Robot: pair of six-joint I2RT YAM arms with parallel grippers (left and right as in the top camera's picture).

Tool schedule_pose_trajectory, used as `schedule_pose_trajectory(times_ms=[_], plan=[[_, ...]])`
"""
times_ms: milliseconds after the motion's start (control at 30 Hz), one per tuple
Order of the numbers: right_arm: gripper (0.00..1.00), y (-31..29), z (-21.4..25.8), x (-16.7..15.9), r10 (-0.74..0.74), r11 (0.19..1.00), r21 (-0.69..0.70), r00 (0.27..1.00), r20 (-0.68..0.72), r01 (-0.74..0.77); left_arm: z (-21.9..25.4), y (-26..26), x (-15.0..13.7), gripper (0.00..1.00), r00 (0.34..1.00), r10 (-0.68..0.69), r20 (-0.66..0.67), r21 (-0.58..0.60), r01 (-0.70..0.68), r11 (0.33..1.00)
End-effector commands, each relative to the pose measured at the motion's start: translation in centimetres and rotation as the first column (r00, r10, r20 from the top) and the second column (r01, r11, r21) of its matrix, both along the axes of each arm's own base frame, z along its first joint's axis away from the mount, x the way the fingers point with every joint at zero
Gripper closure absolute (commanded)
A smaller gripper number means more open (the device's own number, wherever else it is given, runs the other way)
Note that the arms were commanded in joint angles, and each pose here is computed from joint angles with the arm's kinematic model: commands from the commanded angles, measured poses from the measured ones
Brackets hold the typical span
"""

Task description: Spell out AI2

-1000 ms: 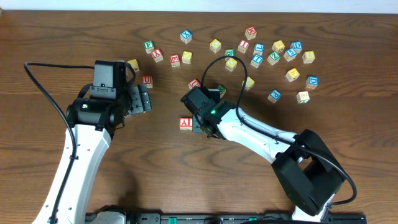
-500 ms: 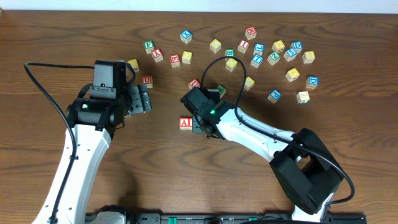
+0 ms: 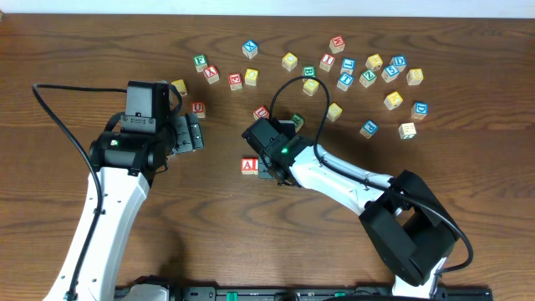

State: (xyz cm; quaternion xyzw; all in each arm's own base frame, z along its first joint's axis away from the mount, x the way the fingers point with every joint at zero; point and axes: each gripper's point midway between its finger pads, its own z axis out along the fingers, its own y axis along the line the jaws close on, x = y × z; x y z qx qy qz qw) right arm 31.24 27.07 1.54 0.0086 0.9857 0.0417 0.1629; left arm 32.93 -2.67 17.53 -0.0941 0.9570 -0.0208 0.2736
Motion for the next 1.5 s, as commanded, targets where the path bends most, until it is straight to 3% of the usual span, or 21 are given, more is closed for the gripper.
schedule_pose_trajectory(times_ms=[0, 167, 467, 1467], plan=[[0.84, -0.22, -1.19, -0.33, 0.001, 1.0, -0.031, 1.0, -0.011, -0.001, 0.27, -0.11, 0.14, 0.09, 1.0, -0.014, 0.006, -0.004, 0.014, 1.0], [0.83, -0.19, -1.18, -0.3, 0.001, 1.0, -0.03, 1.0, -0.01, -0.001, 0.27, -0.11, 0.14, 0.09, 1.0, -0.014, 0.006, -0.004, 0.014, 1.0], [0.72, -0.18, -1.17, -0.3, 0.001, 1.0, -0.03, 1.0, -0.01, -0.001, 0.26, -0.11, 0.13, 0.09, 1.0, -0.015, 0.006, -0.004, 0.015, 1.0], [0.65, -0.1, -1.04, -0.27, 0.001, 1.0, -0.025, 1.0, -0.01, -0.002, 0.17, -0.09, -0.03, 0.09, 1.0, -0.015, -0.002, -0.003, 0.015, 1.0]])
